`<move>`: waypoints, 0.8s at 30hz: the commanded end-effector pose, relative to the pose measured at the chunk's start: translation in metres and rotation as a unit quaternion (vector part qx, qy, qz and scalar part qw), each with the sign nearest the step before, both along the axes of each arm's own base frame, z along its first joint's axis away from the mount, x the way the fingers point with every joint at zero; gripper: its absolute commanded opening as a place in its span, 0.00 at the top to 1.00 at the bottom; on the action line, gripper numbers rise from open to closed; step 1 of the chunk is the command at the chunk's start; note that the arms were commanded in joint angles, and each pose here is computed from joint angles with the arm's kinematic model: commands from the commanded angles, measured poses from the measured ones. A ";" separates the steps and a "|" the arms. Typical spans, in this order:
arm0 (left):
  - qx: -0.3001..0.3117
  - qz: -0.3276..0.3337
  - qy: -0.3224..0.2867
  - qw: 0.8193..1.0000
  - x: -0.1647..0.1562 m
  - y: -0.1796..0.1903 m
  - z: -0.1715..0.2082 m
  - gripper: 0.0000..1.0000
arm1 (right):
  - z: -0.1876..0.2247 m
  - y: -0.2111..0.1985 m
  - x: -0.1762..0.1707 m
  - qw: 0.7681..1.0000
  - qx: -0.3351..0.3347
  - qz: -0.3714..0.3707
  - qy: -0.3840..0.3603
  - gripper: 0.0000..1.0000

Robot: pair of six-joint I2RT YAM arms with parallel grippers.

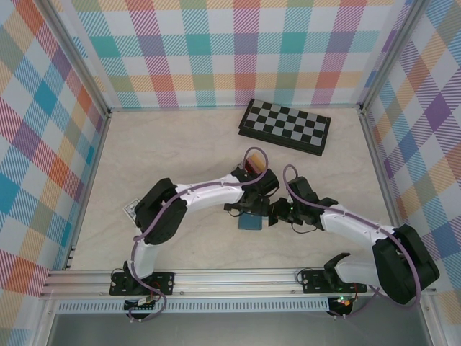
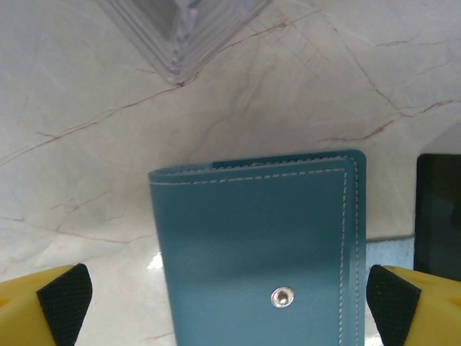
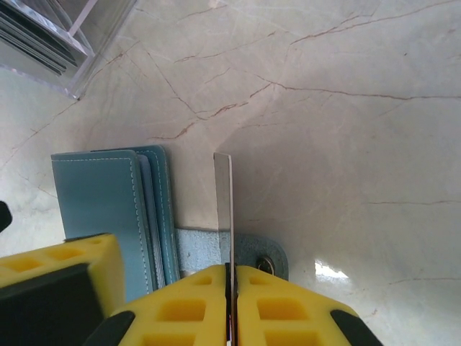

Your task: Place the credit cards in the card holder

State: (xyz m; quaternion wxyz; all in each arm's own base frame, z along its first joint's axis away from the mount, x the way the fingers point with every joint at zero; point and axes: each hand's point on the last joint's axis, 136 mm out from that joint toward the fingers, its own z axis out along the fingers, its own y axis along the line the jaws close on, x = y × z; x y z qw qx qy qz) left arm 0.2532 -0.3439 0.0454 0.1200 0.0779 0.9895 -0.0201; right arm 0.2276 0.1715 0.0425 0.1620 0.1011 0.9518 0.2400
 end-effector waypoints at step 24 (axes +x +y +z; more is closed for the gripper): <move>0.015 0.036 -0.005 0.999 0.008 0.021 0.000 0.03 | -0.019 -0.029 -0.011 0.997 -0.057 -0.035 0.038 0.89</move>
